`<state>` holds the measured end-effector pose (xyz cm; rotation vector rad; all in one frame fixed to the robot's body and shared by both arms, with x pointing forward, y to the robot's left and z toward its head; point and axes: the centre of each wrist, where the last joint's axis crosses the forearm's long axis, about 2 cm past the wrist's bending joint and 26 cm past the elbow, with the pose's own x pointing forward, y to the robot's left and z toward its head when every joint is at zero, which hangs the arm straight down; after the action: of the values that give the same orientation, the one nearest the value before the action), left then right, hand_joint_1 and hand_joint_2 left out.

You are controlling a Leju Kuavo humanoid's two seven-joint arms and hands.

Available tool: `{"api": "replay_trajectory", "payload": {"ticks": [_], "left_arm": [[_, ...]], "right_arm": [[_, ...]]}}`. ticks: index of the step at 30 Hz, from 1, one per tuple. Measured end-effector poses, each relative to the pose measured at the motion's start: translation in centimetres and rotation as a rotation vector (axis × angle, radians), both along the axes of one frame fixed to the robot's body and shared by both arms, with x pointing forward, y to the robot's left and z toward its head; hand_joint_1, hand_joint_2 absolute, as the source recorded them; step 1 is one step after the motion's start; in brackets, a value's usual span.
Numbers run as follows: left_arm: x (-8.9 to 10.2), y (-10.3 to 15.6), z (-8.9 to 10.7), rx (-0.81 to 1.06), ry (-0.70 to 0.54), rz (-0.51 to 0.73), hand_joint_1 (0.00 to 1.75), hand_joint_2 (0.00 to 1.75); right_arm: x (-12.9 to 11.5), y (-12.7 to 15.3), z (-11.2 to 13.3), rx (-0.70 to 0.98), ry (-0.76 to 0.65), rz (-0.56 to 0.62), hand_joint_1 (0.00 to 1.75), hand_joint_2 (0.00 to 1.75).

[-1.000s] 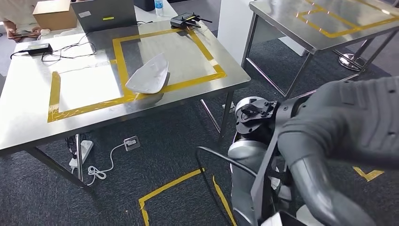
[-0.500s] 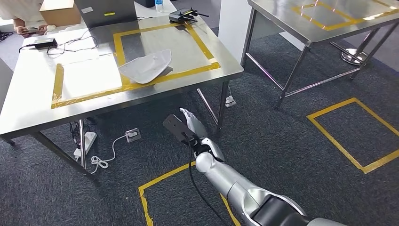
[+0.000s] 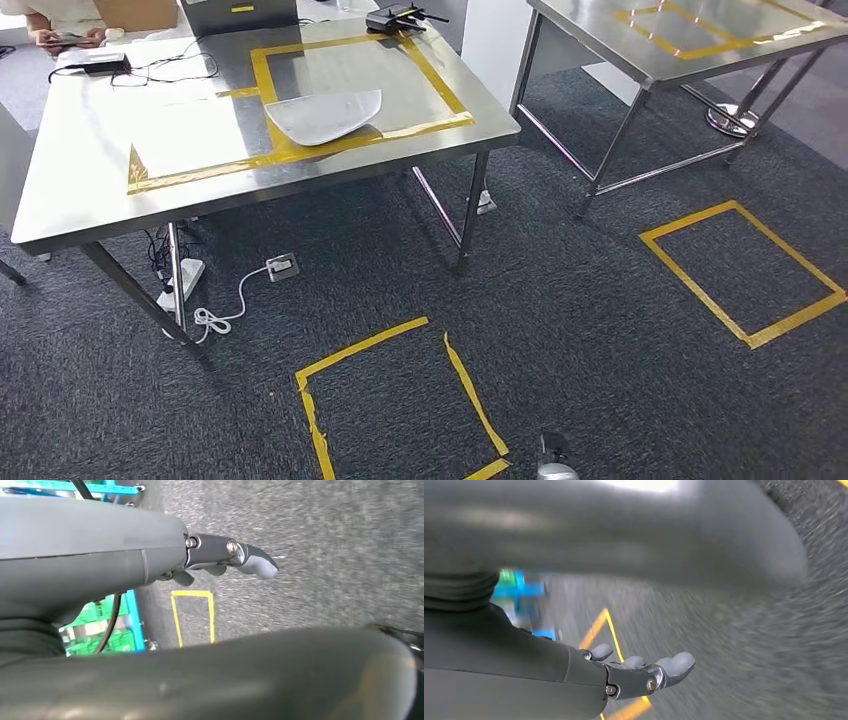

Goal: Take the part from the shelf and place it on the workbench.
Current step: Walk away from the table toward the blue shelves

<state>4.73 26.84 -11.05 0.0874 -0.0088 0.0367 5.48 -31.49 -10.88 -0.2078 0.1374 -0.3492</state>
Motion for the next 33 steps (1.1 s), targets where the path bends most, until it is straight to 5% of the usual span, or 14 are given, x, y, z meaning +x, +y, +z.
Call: {"api": "replay_trajectory", "payload": {"ticks": [4, 10, 21, 25, 33], "left_arm": [[0.2, 0.2, 0.0, 0.002, 0.007, -0.030, 0.00, 0.00], [1.2, 0.4, 0.1, 0.009, 0.005, -0.094, 0.00, 0.00], [5.7, 0.2, 1.0, 0.023, -0.059, -0.210, 0.00, 0.00], [5.1, 0.1, 0.9, 0.013, -0.093, -0.161, 0.00, 0.00], [2.3, 0.0, 0.3, -0.028, -0.121, 0.011, 0.00, 0.00]], "right_arm": [[-0.2, 0.6, -0.1, 0.087, -0.048, -0.040, 0.00, 1.75], [0.5, 3.2, 0.0, 0.153, -0.219, 0.142, 0.00, 1.75], [7.1, 9.0, 1.8, 0.251, -0.353, 0.431, 0.00, 1.75], [6.2, 9.1, 1.5, 0.233, -0.322, 0.333, 0.00, 0.00], [2.3, 6.4, 0.4, 0.184, -0.281, 0.117, 0.00, 0.00]]}}
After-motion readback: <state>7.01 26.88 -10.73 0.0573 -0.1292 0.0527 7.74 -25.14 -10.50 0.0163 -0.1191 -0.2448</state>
